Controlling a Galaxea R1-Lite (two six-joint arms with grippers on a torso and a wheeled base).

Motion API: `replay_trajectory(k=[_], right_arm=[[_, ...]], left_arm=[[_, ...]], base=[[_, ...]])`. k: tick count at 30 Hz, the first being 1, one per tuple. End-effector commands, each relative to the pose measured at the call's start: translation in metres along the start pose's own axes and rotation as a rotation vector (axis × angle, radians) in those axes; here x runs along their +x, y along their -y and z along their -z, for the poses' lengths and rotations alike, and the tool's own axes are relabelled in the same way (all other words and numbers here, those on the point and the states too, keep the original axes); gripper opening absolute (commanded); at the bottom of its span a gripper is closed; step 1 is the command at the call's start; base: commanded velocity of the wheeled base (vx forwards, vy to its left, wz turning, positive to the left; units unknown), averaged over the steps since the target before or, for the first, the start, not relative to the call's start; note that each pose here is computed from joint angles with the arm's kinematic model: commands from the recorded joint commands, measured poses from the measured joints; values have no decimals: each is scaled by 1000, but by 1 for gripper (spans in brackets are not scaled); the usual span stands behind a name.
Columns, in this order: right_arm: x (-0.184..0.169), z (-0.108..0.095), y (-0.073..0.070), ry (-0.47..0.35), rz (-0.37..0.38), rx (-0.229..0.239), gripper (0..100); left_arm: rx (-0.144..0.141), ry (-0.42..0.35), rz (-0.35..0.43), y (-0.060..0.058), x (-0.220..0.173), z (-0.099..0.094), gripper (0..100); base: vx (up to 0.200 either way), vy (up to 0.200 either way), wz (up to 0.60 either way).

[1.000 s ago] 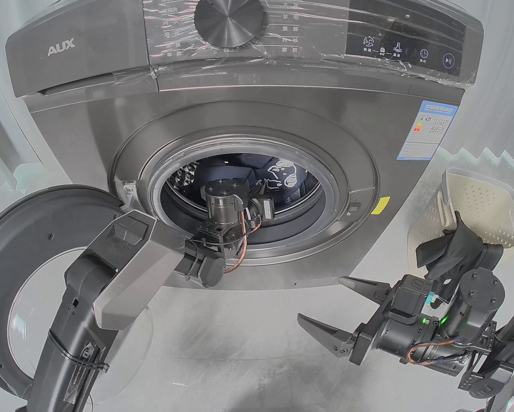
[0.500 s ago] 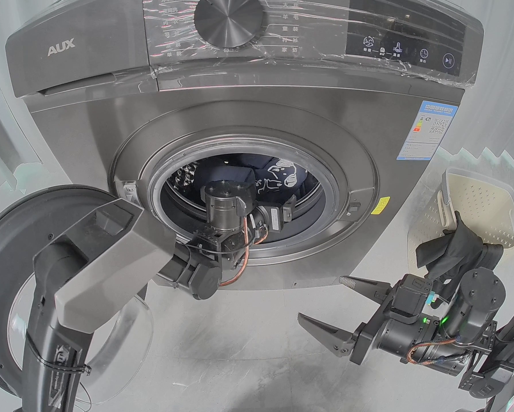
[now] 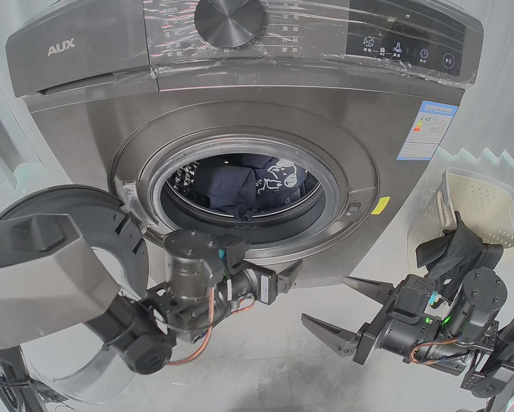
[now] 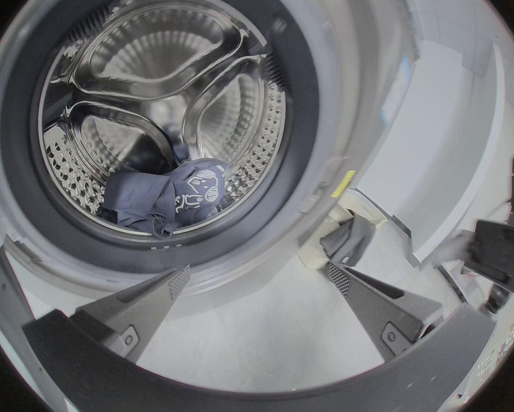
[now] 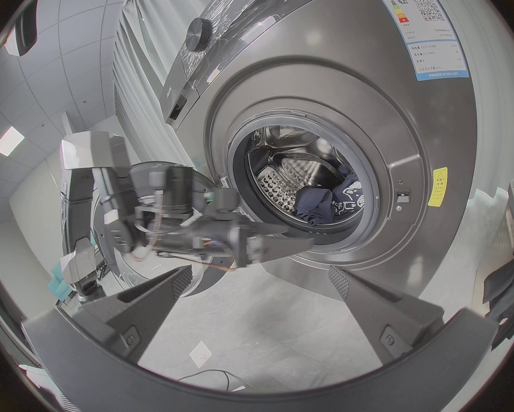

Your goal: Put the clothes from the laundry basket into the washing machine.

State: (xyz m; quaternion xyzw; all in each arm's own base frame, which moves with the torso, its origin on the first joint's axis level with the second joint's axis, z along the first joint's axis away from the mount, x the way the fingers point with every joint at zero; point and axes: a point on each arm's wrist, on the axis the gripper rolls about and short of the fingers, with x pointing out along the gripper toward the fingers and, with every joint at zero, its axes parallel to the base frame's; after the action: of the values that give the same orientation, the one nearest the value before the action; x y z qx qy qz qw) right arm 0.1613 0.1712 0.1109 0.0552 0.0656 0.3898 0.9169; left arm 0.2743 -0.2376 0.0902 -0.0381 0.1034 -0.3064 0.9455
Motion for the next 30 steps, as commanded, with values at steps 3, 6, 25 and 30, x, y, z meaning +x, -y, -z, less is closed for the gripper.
replay_trajectory(k=[3, 6, 25, 30], right_arm=[[-16, -4, 7, 11, 39, 4, 100], [-26, -10, 11, 38, 59, 0, 100], [-39, -6, 22, 21, 166, 2, 100], [-59, -8, 24, 43, 215, 8, 100]], left_arm=[[-4, 133, 136, 21, -128, -25, 100], [-3, 152, 126, 14, -151, -27, 100], [96, 193, 111, -23, -160, -22, 100], [105, 213, 89, -27, -179, -22, 100]], base=[[0, 0, 0], [0, 0, 0], [-84, 0, 0], [-200, 0, 0]])
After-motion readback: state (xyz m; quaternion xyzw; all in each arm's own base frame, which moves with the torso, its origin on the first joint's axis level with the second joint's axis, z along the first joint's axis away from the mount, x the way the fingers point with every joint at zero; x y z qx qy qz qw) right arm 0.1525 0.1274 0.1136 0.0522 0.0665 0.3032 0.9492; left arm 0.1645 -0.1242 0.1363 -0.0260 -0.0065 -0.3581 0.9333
